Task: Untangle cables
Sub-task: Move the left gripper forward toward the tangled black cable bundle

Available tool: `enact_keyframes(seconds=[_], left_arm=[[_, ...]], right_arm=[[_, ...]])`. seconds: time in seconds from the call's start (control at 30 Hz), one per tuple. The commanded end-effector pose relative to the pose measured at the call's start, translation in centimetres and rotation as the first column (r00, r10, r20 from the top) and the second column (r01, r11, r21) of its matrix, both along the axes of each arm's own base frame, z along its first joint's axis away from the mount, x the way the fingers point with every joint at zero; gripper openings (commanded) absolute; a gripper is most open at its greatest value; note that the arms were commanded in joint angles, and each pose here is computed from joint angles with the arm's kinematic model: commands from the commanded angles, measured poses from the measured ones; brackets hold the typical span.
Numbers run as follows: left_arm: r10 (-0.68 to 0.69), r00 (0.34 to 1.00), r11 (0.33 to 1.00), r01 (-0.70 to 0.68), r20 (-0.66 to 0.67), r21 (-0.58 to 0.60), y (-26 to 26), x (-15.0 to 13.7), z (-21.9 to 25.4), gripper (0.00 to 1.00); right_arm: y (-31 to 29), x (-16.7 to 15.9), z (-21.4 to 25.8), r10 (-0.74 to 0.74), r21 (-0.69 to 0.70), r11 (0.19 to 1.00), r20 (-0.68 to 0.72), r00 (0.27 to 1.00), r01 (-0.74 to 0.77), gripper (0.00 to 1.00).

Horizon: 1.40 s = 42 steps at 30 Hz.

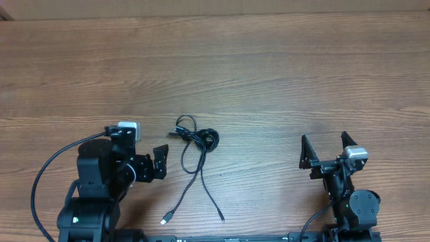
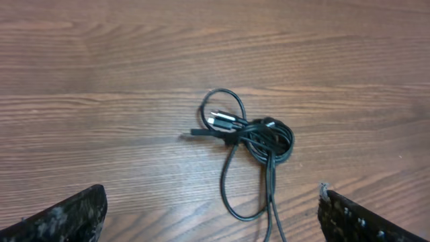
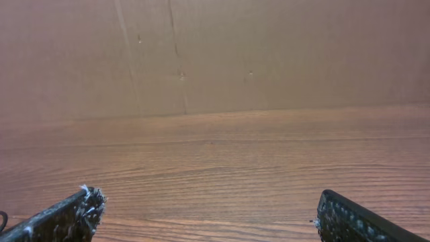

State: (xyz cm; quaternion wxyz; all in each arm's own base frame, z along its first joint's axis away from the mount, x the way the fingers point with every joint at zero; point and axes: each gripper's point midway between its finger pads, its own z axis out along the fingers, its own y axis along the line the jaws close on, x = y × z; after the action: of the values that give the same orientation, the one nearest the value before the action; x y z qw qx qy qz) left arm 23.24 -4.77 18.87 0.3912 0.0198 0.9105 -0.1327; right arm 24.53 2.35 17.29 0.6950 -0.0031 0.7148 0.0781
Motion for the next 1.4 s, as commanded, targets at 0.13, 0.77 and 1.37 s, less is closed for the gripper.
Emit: enact_keyframes(seconds=[0.13,0.77,1.37], left_arm=[[-0.045,0.999,0.999,0.045,0.01,-0.012,-0.6,0.4,0.9,1.0],[-0.072,0.997,0.997,0.072,0.004,0.022,-0.6,0.2,0.6,1.0],[-0.072,0.991,0.997,0.075,-0.112,0.017,-0.6,0.4,-1.8,1.0]], right_arm=[[0.0,0.0,-0.2,0.004,-0.004,1.0,0.003,1.0,-0.004,1.0],[0.0,0.0,-0.2,0.004,-0.004,1.0,0.003,1.0,-0.004,1.0],[0.0,0.0,-0.2,0.004,-0.004,1.0,0.003,1.0,-0.004,1.0]])
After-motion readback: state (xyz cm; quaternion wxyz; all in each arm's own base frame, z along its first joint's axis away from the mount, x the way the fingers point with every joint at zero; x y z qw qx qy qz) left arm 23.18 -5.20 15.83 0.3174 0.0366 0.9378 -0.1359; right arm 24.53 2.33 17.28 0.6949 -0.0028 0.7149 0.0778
